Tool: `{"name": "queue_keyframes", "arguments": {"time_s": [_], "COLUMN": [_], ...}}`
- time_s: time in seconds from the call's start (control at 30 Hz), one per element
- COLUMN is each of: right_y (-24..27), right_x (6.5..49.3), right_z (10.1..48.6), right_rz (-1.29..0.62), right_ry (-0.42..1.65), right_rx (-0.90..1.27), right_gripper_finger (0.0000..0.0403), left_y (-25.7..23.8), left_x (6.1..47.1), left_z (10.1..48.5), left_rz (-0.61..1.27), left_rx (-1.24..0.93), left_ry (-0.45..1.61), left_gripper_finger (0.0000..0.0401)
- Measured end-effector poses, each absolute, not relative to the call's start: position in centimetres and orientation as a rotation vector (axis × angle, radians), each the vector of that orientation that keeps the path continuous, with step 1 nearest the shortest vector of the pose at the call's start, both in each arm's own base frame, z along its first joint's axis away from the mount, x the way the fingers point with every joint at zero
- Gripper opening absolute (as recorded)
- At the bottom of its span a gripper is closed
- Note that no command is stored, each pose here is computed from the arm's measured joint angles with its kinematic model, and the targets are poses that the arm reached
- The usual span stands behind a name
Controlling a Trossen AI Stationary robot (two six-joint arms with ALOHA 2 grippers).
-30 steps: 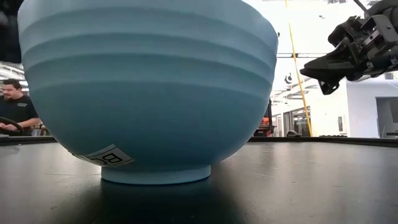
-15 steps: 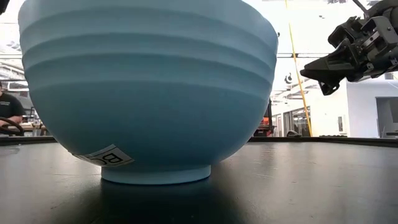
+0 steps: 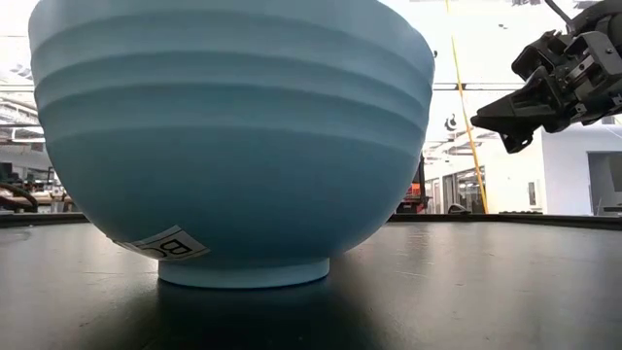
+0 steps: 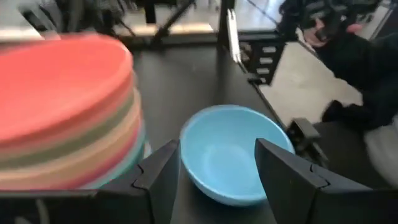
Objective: Nest bowls inside each other
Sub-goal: Stack the blue bowl on the red bowl
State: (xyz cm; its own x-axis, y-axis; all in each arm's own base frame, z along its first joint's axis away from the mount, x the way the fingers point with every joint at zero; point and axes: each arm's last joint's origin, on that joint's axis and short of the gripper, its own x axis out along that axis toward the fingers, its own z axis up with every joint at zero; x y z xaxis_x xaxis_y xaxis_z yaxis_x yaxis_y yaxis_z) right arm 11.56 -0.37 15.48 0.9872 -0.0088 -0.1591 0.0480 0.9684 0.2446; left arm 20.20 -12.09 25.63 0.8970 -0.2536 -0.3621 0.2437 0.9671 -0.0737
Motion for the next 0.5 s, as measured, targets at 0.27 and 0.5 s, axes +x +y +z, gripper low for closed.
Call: {"name": "queue_keyframes", "arguments": {"time_s": [0.27, 0.5], "right_y": [-0.4, -0.4], "right_x": [11.6, 11.6], "right_z": [15.5, 15.5], "right_rz": [-0.029, -0.028], "right_ry": [0.157, 0.156], "right_rx": [0.254, 0.25], "right_gripper_finger": [0.0073, 0.0073], "left_y": [-12.5, -12.4], "left_x": [20.5, 21.6], "left_z": [24.6, 22.6], "left_rz": [-0.132, 0.01], "left_rx": [-0.396, -0.597], "left_ry": [0.505, 0.601], "left_gripper_finger": [0.0209, 0.0209]}}
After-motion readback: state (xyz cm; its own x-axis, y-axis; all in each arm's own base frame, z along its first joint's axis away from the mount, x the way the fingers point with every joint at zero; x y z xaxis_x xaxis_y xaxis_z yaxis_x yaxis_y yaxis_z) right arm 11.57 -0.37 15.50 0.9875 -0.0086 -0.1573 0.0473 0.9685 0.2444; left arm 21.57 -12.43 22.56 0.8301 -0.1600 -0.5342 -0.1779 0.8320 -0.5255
